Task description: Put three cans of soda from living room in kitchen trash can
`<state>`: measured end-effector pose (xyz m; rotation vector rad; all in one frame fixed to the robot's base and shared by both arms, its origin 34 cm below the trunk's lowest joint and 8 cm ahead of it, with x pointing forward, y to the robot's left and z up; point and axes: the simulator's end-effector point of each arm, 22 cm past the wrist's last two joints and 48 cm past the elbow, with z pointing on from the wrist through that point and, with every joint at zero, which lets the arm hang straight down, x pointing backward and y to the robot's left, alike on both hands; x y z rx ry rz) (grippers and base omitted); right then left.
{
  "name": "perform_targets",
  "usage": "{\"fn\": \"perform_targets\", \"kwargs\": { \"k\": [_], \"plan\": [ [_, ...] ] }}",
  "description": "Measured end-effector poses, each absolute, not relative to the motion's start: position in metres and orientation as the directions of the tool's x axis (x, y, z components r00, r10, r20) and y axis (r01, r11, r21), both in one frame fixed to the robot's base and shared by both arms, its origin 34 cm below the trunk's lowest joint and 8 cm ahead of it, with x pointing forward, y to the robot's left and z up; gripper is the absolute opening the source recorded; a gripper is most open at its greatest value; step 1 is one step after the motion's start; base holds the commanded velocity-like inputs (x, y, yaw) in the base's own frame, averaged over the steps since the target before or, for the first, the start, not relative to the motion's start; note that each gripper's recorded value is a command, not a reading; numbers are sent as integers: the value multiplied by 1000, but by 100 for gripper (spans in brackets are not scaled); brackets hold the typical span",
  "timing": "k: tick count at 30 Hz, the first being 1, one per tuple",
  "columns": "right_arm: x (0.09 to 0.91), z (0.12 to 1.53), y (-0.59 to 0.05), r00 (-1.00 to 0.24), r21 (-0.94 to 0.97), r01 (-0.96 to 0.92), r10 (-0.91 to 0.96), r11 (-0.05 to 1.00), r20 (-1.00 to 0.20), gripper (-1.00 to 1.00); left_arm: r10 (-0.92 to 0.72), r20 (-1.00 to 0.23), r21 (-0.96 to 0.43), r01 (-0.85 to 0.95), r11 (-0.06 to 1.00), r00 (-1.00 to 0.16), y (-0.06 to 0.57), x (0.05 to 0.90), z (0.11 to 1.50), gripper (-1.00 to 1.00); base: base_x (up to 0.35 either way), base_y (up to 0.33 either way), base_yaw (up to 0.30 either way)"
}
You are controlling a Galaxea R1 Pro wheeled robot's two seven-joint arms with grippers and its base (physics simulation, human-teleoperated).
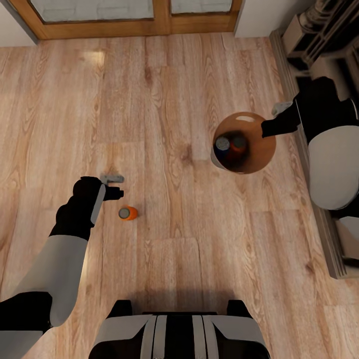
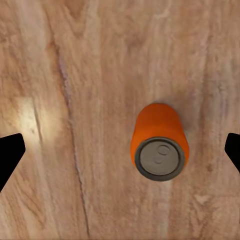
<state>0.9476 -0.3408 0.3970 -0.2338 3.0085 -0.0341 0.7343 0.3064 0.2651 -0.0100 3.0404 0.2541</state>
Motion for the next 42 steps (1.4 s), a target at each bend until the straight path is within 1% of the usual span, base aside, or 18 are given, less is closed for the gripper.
{"fn": "perform_targets", "kwargs": {
  "k": [9, 32, 42],
  "plan": [
    [942, 368, -341, -981, -31, -154, -157, 988, -110, -100, 0, -22, 167, -4, 986, -1000, 307, 707, 225, 100, 0, 0, 0],
    [921, 290, -339, -984, -28, -161, -163, 987, -76, -100, 4, 14, 159, 6, 987, -1000, 301, 681, 154, 100, 0, 0, 0],
    [918, 282, -333, -982, -28, -174, -175, 984, -65, -100, 0, 20, 134, 2, 991, -1000, 293, 674, 148, 100, 0, 0, 0]
  ]
}}
